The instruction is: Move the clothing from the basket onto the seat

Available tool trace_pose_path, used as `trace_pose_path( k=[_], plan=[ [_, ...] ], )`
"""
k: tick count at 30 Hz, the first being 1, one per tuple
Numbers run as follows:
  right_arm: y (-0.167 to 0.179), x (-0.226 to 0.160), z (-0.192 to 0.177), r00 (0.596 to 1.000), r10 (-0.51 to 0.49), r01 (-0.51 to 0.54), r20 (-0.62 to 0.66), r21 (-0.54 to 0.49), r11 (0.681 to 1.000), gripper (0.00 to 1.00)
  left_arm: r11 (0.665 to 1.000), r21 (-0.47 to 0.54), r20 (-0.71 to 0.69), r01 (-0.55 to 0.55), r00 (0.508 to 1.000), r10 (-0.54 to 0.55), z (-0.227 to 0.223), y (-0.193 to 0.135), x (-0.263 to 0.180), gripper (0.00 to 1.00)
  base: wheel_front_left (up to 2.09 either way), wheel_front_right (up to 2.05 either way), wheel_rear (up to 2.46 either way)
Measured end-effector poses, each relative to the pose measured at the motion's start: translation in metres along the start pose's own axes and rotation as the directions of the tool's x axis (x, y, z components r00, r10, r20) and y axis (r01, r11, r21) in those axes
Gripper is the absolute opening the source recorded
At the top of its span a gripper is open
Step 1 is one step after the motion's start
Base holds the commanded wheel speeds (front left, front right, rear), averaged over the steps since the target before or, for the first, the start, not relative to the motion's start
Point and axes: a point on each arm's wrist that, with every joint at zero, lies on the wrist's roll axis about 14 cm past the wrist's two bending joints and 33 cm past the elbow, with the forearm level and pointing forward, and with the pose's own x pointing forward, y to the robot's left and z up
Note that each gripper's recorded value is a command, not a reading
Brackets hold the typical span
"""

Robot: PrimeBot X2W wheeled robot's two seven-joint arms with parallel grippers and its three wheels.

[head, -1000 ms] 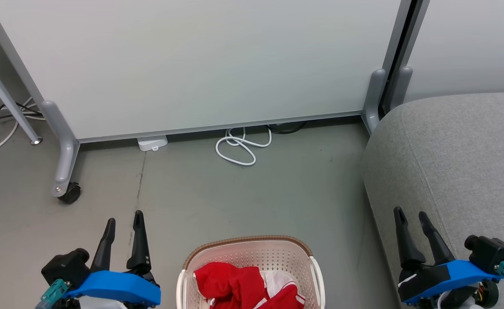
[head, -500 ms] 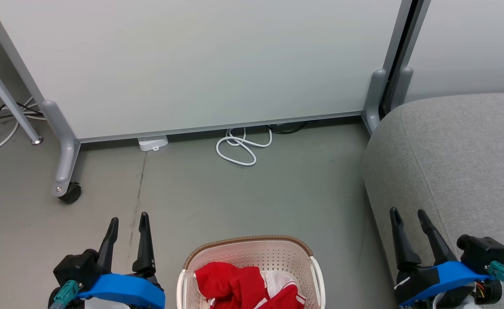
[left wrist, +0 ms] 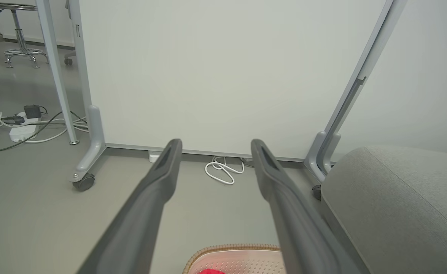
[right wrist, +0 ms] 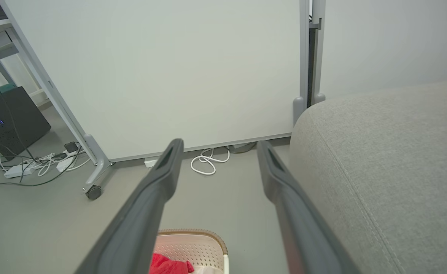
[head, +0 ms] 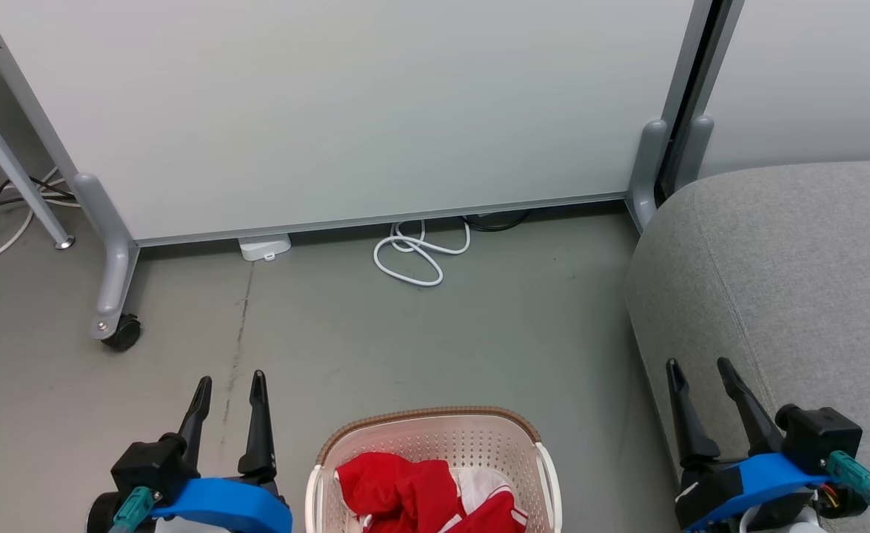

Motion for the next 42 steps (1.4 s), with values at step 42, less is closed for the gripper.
trace_pose_path(
  k=[42],
  plan=[
    [0.006, 0.004, -0.001, 0.999, 0.039, -0.037, 0.011, -0.144, 0.989, 1.0, 0.994, 0.099, -0.042, 0.043, 0.998, -0.039, -0.019, -0.008, 0.006, 1.0, 0.0, 0.0, 0.0]
  ],
)
